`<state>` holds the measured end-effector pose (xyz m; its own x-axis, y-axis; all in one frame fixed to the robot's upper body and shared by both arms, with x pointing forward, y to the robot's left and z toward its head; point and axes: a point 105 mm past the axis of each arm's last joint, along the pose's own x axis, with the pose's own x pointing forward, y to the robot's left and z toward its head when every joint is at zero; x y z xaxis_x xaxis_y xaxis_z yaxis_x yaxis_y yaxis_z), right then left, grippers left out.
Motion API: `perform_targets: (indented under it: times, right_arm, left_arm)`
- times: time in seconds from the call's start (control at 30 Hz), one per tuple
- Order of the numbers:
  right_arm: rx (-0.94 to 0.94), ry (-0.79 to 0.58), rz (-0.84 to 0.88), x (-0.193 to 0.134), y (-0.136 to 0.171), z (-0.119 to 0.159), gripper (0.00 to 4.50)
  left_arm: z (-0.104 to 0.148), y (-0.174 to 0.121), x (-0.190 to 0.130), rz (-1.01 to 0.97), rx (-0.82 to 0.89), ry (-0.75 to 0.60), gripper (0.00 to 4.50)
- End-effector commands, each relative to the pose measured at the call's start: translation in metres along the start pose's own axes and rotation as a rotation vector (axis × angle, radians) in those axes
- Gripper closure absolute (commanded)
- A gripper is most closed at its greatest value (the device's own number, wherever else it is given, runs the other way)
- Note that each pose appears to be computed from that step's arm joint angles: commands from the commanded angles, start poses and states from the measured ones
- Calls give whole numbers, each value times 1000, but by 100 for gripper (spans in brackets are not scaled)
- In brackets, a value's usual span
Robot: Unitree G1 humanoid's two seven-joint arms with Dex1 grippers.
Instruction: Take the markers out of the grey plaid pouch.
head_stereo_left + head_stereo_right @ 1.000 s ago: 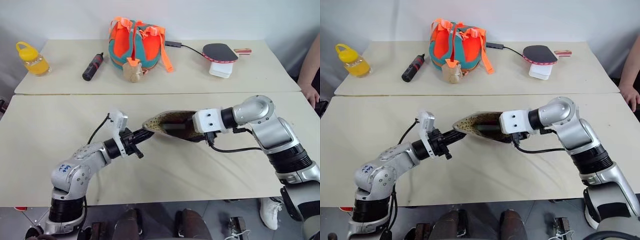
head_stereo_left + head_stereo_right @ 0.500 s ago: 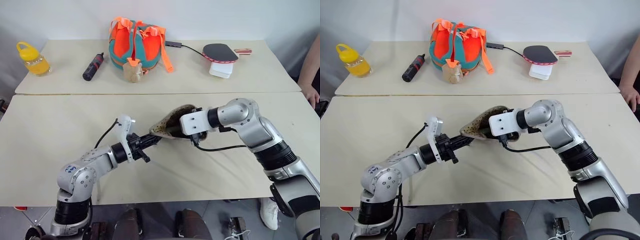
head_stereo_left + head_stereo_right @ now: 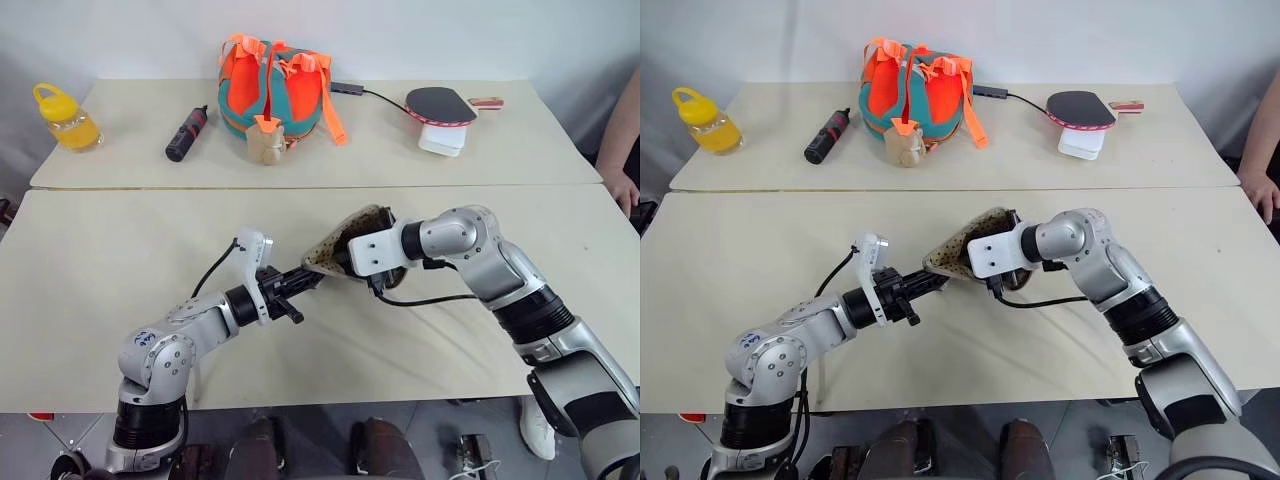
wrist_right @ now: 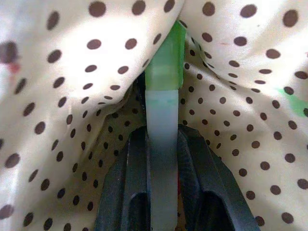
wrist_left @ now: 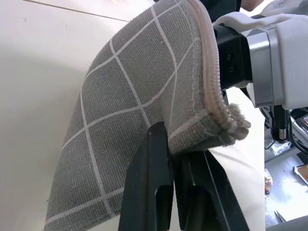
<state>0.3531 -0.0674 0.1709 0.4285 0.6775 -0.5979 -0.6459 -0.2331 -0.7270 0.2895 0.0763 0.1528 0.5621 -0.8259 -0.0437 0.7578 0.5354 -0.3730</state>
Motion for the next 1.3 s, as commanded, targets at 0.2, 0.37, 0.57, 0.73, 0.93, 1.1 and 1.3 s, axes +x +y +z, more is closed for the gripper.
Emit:
perform_targets:
  times: [0.2,0.37,0.57,0.73,0.93,1.1,1.3]
  right_arm:
    - [60,-65,-48,-54,-23,7,411]
    - [89,-112,-74,-64,-25,8,411]
    - [144,-256,-170,-76,-43,28,411]
    - [169,-268,-370,-105,-77,17,411]
    - [109,75,-566,-117,-98,-52,411]
    - [150,302,-461,-96,-51,-119,411]
    - [164,383,-387,-80,-16,-150,411]
  left_arm:
    - [16,13,-6,86,181,-46,450]
    - [22,25,-9,136,235,-67,450]
    - [22,29,-8,150,282,-66,450]
    - [17,31,-13,155,282,-51,450]
    - [16,32,-17,151,276,-49,450]
    - [19,29,-24,133,262,-61,450]
    - [18,28,-27,117,246,-57,450]
